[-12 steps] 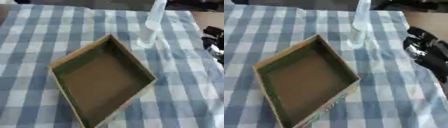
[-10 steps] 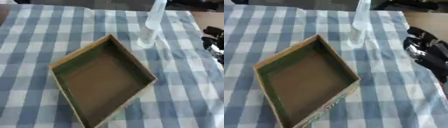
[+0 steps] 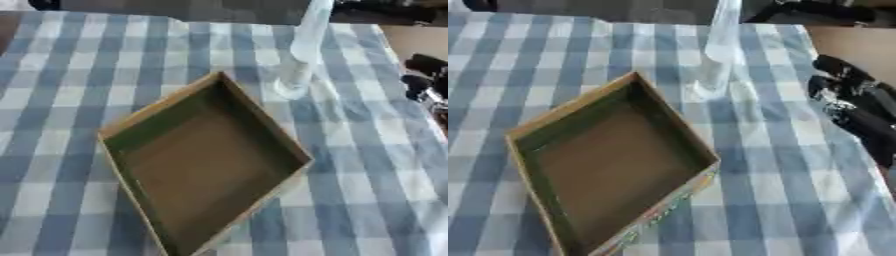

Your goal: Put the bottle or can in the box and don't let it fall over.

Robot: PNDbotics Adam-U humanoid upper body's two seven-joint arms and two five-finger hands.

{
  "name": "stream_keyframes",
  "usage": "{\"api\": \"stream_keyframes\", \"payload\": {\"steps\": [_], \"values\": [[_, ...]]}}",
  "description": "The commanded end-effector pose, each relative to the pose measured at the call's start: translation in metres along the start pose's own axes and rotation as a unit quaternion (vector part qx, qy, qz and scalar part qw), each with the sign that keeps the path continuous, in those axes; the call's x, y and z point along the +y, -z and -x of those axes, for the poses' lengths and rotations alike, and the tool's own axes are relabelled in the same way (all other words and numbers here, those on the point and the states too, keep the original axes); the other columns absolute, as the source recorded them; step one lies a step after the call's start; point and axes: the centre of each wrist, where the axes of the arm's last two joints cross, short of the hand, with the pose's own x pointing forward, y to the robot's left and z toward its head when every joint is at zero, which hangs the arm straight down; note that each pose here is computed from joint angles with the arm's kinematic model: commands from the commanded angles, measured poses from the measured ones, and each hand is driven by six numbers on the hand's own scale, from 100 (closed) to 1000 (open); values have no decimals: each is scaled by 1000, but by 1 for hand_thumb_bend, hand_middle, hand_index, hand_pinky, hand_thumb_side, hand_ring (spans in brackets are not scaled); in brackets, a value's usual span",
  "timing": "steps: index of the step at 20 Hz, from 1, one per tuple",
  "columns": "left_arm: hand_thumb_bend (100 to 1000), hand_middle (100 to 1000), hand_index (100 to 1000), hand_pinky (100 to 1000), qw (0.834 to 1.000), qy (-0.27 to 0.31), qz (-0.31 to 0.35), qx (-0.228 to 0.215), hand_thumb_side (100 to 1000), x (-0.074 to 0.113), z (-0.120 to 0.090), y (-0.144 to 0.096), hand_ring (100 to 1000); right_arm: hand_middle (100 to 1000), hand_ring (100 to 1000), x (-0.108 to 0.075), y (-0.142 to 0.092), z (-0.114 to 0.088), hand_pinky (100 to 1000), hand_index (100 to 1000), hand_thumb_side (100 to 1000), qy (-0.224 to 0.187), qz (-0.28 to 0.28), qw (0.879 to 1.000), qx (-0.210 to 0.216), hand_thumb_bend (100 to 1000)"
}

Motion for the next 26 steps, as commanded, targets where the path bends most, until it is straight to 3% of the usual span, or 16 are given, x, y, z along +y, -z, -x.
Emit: {"api": "stream_keyframes", "payload": {"steps": [1, 7, 17, 20, 26], "values": [[100, 1000, 713, 1000, 1000, 7, 7, -18, 566, 2, -10, 5, 1000, 1000, 1000, -9, 6, -14, 1000, 1000, 523, -15, -17, 1000, -20, 100], [100, 1000, 704, 999, 1000, 4, 14, -18, 566, 0, -10, 5, 1000, 1000, 1000, -20, 23, -19, 1000, 1000, 521, -41, -22, 998, -35, 100], [100, 1000, 700, 999, 1000, -8, 16, -12, 565, -3, -7, 4, 1000, 1000, 1000, -25, 60, -15, 1000, 1000, 474, -78, 27, 996, -30, 100], [100, 1000, 698, 1000, 1000, -8, 18, -11, 565, -4, -6, 3, 1000, 1000, 1000, -24, 66, -13, 1000, 1000, 523, -76, 30, 996, -25, 100], [100, 1000, 696, 1000, 1000, -10, 21, -11, 565, -5, -6, 4, 1000, 1000, 1000, -22, 74, -11, 1000, 1000, 523, -65, 27, 997, -19, 100]]}}
